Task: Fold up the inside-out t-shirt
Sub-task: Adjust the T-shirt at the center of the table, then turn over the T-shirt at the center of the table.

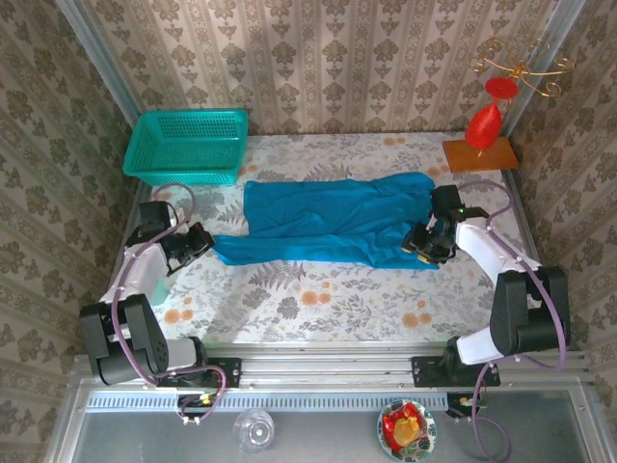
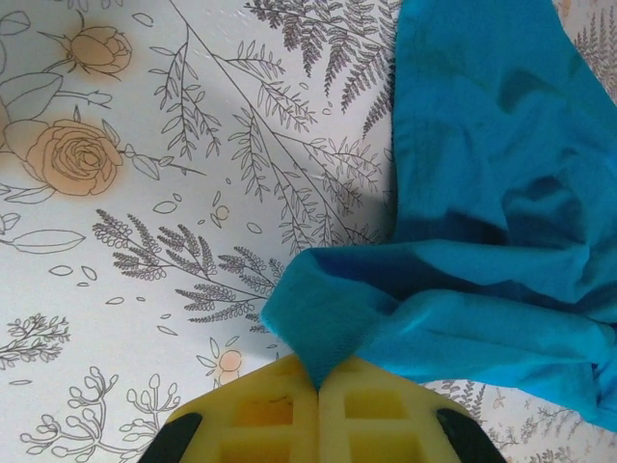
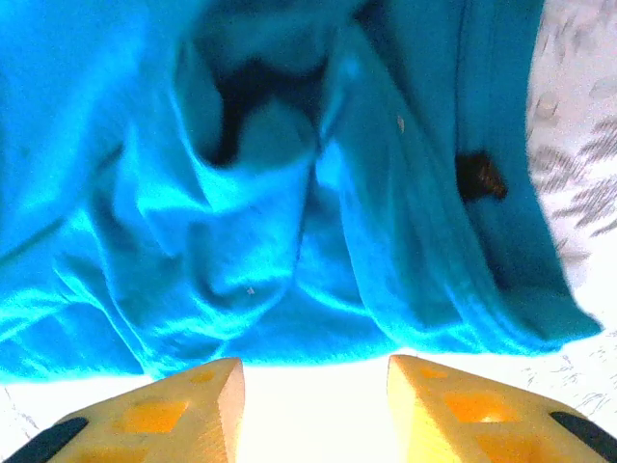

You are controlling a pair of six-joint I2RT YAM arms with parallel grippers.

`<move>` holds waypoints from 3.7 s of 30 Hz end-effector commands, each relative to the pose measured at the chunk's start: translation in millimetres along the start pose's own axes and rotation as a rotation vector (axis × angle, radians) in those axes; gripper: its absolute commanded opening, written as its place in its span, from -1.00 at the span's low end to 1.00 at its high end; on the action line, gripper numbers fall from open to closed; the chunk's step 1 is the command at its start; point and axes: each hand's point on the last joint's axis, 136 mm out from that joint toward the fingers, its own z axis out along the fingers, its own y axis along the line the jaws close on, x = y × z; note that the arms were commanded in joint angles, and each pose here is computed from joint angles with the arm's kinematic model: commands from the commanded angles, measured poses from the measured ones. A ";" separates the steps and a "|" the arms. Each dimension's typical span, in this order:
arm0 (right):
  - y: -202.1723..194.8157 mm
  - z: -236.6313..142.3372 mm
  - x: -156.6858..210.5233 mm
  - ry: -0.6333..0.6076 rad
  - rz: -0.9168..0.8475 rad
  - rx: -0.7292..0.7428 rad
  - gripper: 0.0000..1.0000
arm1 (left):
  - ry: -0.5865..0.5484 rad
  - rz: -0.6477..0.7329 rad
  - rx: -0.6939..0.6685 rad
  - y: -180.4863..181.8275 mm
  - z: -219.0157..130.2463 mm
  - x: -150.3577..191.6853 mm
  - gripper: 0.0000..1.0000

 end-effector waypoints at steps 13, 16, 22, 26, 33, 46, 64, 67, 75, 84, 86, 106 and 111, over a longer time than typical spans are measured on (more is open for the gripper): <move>76.5 32.7 -29.3 0.023 -0.065 -0.193 -0.80 | -0.023 0.034 0.034 -12.6 -6.7 -5.1 -1.00; 110.4 31.6 -28.8 0.034 -0.104 -0.237 -1.00 | -0.027 0.035 0.033 -13.5 -8.3 -4.8 -1.00; 200.7 35.2 -20.6 0.154 -0.200 -0.424 -0.46 | -0.024 0.038 0.037 -15.7 -8.5 -3.6 -1.00; 198.3 17.5 -24.9 0.111 -0.199 -0.419 -0.13 | -0.018 0.047 0.040 -19.1 -9.8 -0.6 -1.00; 132.2 6.0 -40.0 -0.017 -0.183 -0.143 -0.07 | -0.013 0.048 0.038 -18.3 -6.4 1.0 -1.00; 136.8 52.6 -81.8 -0.012 -0.145 -0.043 -0.04 | -0.002 0.052 0.032 -15.0 -3.1 4.7 -1.00; 151.6 73.2 -85.3 0.043 -0.150 -0.051 -0.83 | -0.009 0.062 0.028 -15.6 -8.2 7.0 -1.00; 160.9 42.2 -99.2 -0.032 -0.170 -0.061 -1.00 | -0.035 0.076 0.053 -25.6 -16.2 0.5 -1.00; 192.8 -137.8 -163.0 -0.451 -0.178 -0.216 -1.00 | -0.227 0.206 0.248 -100.5 -82.0 -48.7 -1.00; 189.8 -391.4 -171.1 -1.038 -0.189 -0.384 -1.00 | -0.432 0.435 0.536 -189.4 -170.2 -79.3 -1.00; 180.6 -449.1 -158.7 -1.192 -0.197 -0.385 -1.00 | -0.477 0.466 0.589 -200.6 -180.7 -83.6 -1.00; 129.5 -559.8 -100.2 -1.516 -0.151 -0.308 -1.00 | -0.938 0.817 0.737 -325.3 -410.7 -125.0 -1.00; 117.5 -590.4 -76.7 -1.600 -0.140 -0.327 -1.00 | -0.945 0.807 0.763 -320.6 -405.1 -120.2 -1.00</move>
